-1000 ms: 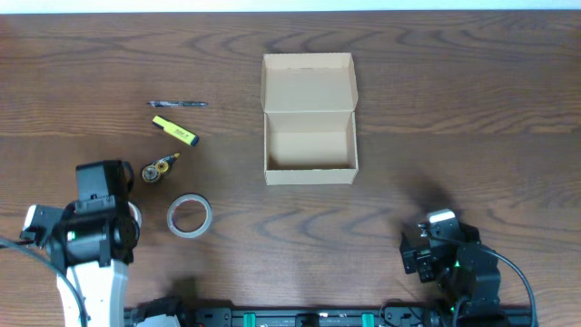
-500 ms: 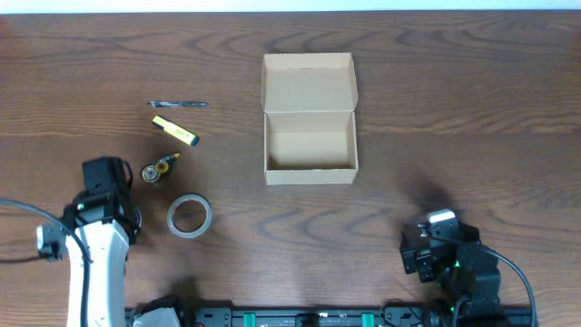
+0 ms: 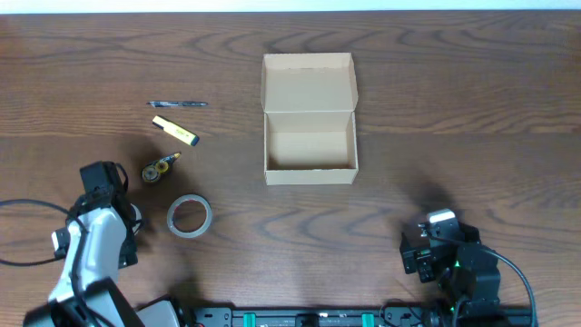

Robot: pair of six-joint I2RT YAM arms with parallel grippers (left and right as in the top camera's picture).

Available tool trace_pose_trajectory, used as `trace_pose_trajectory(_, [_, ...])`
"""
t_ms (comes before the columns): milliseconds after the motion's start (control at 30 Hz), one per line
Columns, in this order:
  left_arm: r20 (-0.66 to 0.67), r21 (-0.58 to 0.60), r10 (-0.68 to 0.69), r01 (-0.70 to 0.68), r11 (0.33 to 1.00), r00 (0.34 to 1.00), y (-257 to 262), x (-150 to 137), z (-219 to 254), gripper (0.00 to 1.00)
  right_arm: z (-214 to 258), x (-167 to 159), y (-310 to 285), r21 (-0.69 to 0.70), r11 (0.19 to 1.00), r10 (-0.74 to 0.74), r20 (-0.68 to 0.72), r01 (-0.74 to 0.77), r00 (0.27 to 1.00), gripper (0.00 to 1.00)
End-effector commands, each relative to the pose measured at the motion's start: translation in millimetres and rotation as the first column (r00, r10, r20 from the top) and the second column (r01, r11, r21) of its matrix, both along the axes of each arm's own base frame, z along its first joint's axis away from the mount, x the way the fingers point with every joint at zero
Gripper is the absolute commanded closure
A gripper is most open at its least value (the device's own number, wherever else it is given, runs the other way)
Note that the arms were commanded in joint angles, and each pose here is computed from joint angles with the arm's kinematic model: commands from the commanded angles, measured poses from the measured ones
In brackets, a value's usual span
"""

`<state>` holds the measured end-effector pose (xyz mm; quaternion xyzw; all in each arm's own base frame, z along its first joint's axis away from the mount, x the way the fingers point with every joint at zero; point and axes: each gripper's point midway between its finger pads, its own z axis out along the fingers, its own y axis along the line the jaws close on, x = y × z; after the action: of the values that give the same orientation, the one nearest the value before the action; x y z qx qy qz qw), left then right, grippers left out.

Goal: Pack container
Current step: 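Reach the left gripper to the white tape roll and grasp it, then carry the white tape roll into the box and release it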

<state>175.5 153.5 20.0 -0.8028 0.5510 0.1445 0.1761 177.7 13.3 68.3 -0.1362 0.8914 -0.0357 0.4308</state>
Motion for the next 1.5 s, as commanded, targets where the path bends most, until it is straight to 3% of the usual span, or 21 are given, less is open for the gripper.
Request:
trace_pose_trajectory(0, [-0.024, -0.033, -0.047, 0.046, 0.998, 0.999, -2.3, 3.2, -12.0, 0.02, -2.3, -0.4, -0.3, -0.006, 1.0, 0.005, -0.002, -0.005, 1.0, 0.01])
trace_pose_trajectory(67, [-0.021, -0.044, -0.073, 0.072, 0.996, 0.997, -2.7, 8.3, -16.6, 0.0, -2.3, -0.4, -0.3, -0.006, 1.0, 0.005, -0.002, -0.005, 1.0, 0.01])
trace_pose_trajectory(167, [-0.022, -0.065, -0.099, 0.098, 0.993, 0.995, -4.2, 13.5, -24.5, 0.11, -2.2, -0.3, -0.3, -0.006, 1.0, 0.005, -0.002, -0.005, 1.0, 0.01])
trace_pose_trajectory(333, [-0.025, -0.108, -0.107, 0.104, 0.989, 0.994, -10.3, 14.5, -33.2, 0.72, -2.3, -0.4, -0.3, -0.006, 1.0, 0.005, -0.002, -0.005, 1.0, 0.01])
trace_pose_trajectory(367, [-0.024, -0.108, -0.107, 0.104, 0.989, 0.994, -10.2, 14.9, -33.1, 0.89, -2.2, -0.3, -0.3, -0.006, 1.0, 0.005, -0.002, -0.005, 1.0, 0.01])
trace_pose_trajectory(400, [-0.024, -0.108, -0.107, 0.104, 0.989, 0.994, -10.2, 14.9, -33.1, 0.94, -2.3, -0.4, -0.3, -0.006, 1.0, 0.005, -0.002, -0.005, 1.0, 0.01])
trace_pose_trajectory(600, [0.034, -0.081, -0.15, 0.152, 0.985, 0.988, -4.4, 34.1, -15.6, 0.94, -2.3, -0.4, -0.3, -0.006, 1.0, 0.005, -0.002, -0.005, 1.0, 0.01])
trace_pose_trajectory(767, [0.124, 0.013, -0.29, 0.291, 0.957, 0.949, 2.4, 68.8, 38.8, 0.94, -2.2, -0.3, -0.3, -0.006, 1.0, 0.005, -0.002, -0.005, 1.0, 0.01])
trace_pose_trajectory(867, [0.149, 0.081, -0.45, 0.443, 0.893, 0.88, -8.3, 104.4, 82.7, 0.94, -2.3, -0.4, -0.3, -0.006, 1.0, 0.005, -0.002, -0.005, 1.0, 0.01])
trace_pose_trajectory(1067, [0.18, 0.204, -0.719, 0.69, 0.695, 0.671, -64.5, 176.9, 153.3, 0.94, -2.3, -0.4, -0.3, -0.006, 1.0, 0.005, -0.002, -0.005, 1.0, 0.01])
trace_pose_trajectory(1200, [0.192, 0.244, -0.848, 0.813, 0.528, 0.494, -137.0, 217.3, 180.9, 0.94, -2.3, -0.4, -0.3, -0.006, 1.0, 0.005, -0.002, -0.005, 1.0, 0.01])
trace_pose_trajectory(1467, [0.236, 0.165, -0.956, 0.962, 0.216, 0.174, -288.6, 242.7, 163.4, 0.94, -2.2, -0.3, -0.3, -0.006, 1.0, 0.005, -0.002, -0.005, 1.0, 0.01])
